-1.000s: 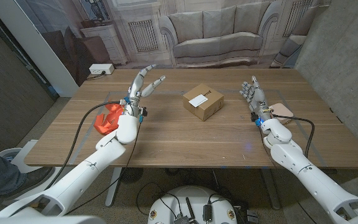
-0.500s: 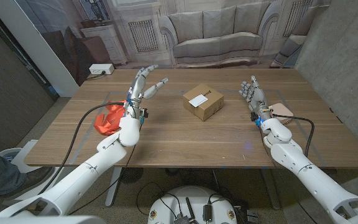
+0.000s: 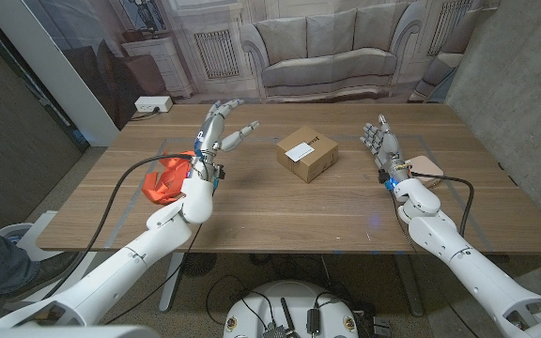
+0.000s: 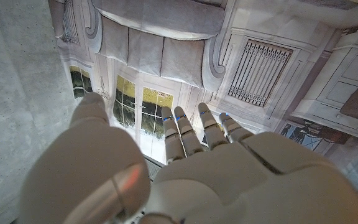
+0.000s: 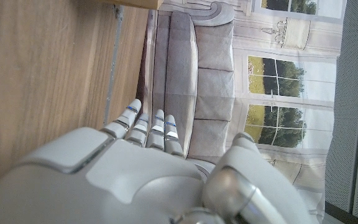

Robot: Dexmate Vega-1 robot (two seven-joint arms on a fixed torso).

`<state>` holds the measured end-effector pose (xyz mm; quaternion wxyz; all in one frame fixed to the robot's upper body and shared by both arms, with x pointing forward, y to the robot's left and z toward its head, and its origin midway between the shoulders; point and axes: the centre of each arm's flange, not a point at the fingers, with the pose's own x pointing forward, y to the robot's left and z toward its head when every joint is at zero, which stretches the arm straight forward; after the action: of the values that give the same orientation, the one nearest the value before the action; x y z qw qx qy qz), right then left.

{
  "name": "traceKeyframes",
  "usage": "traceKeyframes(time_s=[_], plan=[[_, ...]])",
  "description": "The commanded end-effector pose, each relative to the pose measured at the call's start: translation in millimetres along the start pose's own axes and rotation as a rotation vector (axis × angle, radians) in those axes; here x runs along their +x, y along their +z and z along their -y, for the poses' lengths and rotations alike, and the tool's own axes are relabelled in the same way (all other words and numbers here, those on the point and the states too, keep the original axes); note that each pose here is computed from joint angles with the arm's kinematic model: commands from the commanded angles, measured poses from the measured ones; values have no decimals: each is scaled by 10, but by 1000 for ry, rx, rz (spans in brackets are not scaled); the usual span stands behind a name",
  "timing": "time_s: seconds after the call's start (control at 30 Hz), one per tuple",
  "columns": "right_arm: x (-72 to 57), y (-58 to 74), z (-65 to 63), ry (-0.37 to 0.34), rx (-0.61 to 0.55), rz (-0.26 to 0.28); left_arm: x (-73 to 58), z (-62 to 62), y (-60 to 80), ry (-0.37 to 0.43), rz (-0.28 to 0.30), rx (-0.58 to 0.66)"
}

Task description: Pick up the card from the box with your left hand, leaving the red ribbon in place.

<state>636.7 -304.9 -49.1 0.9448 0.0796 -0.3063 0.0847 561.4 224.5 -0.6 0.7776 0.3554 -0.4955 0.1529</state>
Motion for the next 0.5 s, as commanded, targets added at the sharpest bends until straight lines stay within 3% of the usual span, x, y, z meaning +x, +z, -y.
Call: traceKeyframes(time_s=[0.03, 0.37, 0.5], plan=[[1, 19, 15, -1, 6, 6, 3, 13, 120, -30, 36, 75], [29, 23, 10, -2, 7, 2, 13, 35, 180, -54, 59, 111], [30, 48, 10, -3, 3, 5, -18, 70, 191, -23, 81, 120]])
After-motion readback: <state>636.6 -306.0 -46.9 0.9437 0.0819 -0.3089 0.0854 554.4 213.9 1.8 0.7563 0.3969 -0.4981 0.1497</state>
